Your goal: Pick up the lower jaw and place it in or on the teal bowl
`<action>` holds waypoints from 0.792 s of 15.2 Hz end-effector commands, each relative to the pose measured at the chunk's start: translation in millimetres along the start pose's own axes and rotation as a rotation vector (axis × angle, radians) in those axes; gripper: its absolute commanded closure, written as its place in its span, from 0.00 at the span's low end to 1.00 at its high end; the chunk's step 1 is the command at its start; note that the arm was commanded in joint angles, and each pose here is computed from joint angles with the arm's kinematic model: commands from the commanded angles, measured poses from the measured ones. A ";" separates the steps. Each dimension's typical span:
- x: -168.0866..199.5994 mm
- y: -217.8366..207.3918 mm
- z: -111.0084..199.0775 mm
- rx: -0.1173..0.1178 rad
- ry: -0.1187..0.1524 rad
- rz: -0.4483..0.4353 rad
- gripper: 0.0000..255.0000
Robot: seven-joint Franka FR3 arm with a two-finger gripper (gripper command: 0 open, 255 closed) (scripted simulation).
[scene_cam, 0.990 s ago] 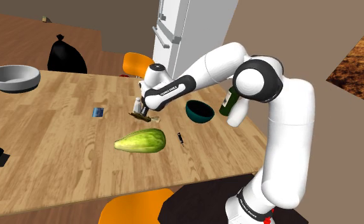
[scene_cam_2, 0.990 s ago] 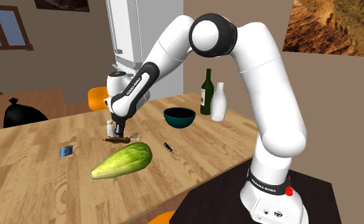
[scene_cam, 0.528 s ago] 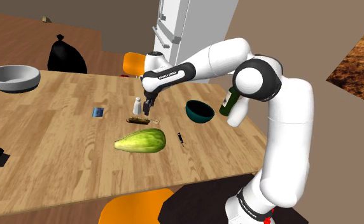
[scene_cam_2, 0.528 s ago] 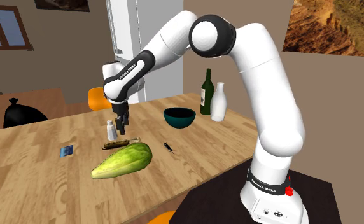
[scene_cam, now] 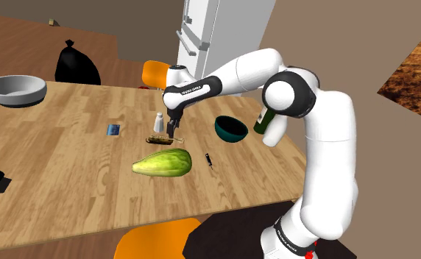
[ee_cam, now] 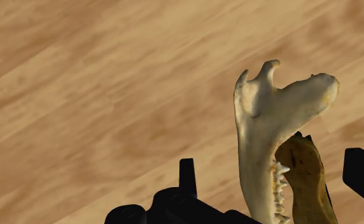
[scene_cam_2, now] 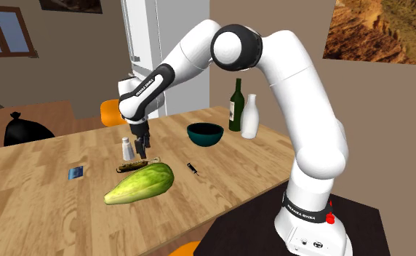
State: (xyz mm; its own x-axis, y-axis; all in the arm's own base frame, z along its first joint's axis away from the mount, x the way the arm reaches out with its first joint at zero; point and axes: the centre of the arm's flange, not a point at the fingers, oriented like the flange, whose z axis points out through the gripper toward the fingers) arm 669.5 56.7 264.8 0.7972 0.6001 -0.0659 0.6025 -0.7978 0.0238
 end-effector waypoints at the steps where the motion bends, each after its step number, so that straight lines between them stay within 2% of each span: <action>1: 0.1 -0.2 4.3 0.000 0.000 0.000 0.00; 7: 0.1 -0.2 4.3 0.000 0.000 0.000 0.00; 8: 0.1 -0.2 4.3 0.000 0.000 0.000 1.00; 12: 0.1 -0.2 4.3 0.000 0.000 0.000 1.00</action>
State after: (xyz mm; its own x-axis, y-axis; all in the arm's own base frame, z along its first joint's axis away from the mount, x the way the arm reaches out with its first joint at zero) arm 669.3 56.6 260.5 0.7972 0.6002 -0.0658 0.6026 -0.7977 0.0239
